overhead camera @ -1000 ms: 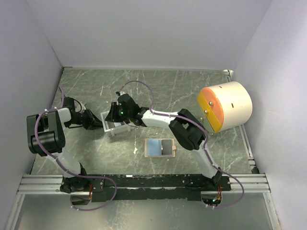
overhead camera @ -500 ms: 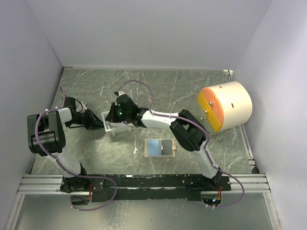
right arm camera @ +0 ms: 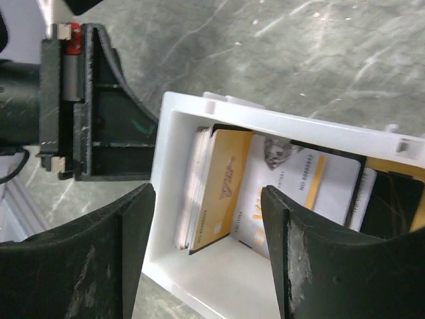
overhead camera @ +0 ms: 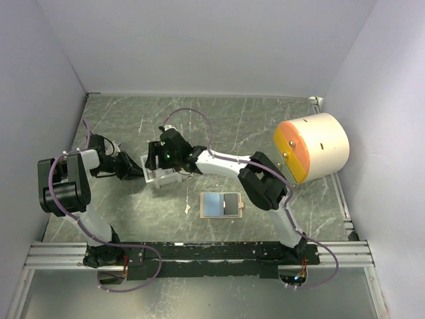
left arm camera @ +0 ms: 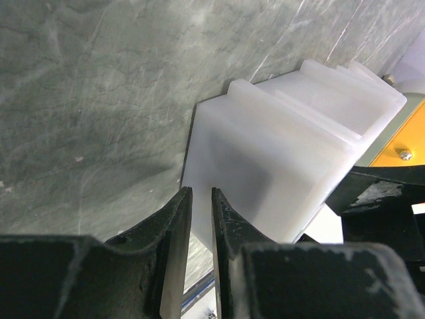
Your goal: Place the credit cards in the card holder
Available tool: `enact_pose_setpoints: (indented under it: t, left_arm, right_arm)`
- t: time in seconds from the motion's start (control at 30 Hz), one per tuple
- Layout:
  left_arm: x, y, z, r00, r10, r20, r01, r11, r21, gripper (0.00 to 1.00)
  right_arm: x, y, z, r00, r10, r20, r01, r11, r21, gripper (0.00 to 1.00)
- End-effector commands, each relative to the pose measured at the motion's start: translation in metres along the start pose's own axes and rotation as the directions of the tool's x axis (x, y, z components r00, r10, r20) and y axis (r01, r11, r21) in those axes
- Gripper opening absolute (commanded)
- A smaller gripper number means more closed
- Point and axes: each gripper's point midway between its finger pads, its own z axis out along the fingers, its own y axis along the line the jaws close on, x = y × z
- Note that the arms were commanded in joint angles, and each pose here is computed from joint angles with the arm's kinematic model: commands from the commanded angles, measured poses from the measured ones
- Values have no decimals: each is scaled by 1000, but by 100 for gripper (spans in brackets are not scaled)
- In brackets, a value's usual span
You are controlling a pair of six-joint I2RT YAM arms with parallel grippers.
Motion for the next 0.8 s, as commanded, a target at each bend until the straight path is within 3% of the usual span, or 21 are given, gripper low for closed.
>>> enact_pose_setpoints:
  t: [0.0, 0.1, 0.27, 0.67, 0.77]
  left_arm:
    - [-2, -10, 0, 999, 32, -5, -32, 999, 26, 29]
    - [-2, -9, 0, 999, 31, -10, -31, 999, 24, 29]
    - [-2, -10, 1, 1000, 29, -10, -28, 999, 33, 29]
    - [-3, -11, 2, 1000, 25, -15, -24, 999, 42, 29]
    - [-3, -11, 2, 1000, 24, -15, -23, 999, 42, 29]
  right_arm:
    - [5, 22, 3, 1000, 22, -4, -22, 990, -138, 67]
    - [12, 29, 10, 999, 44, -17, -47, 978, -201, 75]
    - [15, 34, 20, 999, 30, -24, -35, 975, -219, 79]
    - [19, 33, 31, 999, 14, -31, -19, 983, -184, 80]
    - [17, 37, 29, 1000, 11, -28, -16, 981, -194, 75]
